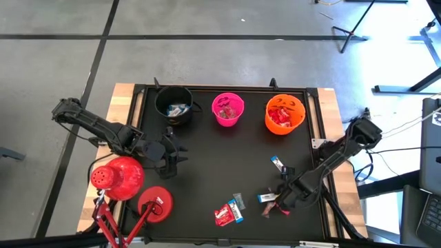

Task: Organize candy in baskets
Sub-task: Put the transparent candy into the pink bucket

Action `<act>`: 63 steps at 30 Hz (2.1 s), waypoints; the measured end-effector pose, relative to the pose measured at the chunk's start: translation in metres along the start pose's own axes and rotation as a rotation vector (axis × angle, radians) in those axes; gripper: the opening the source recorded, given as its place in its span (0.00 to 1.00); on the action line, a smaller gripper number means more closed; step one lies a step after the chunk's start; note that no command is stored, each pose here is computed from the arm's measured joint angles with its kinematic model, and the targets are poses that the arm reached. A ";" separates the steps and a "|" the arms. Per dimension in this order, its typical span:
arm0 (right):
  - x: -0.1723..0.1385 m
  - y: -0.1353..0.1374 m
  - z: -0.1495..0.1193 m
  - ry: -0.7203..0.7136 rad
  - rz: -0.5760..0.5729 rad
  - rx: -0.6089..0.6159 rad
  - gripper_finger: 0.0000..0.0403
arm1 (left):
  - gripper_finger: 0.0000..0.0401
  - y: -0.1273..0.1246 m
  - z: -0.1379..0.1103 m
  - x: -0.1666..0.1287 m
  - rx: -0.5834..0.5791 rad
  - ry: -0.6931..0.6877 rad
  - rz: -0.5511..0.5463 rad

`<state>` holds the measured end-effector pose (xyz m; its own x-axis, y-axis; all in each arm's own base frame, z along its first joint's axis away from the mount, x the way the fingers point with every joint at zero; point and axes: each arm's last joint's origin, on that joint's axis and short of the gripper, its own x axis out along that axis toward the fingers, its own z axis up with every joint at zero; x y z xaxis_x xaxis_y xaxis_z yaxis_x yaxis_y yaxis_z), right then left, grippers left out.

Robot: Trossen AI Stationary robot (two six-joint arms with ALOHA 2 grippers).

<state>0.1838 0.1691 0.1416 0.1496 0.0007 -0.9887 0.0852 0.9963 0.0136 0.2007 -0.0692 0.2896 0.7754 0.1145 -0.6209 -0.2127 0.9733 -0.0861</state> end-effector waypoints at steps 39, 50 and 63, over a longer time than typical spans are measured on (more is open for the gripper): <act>-0.085 -0.036 0.087 -0.839 0.139 -0.012 0.01 | 0.37 -0.007 0.014 -0.001 -0.064 -0.136 -0.072; -0.099 -0.103 0.134 -1.061 0.199 0.022 0.03 | 0.37 -0.009 0.021 -0.003 -0.046 -0.208 -0.094; -0.108 -0.169 0.154 -1.232 0.080 0.179 0.03 | 0.37 -0.010 0.029 -0.004 -0.060 -0.295 -0.070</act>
<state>0.3055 -0.0123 0.2687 0.9751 -0.1167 -0.1884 0.1515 0.9714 0.1827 0.2164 -0.0740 0.3157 0.9268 0.1093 -0.3593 -0.1808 0.9684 -0.1719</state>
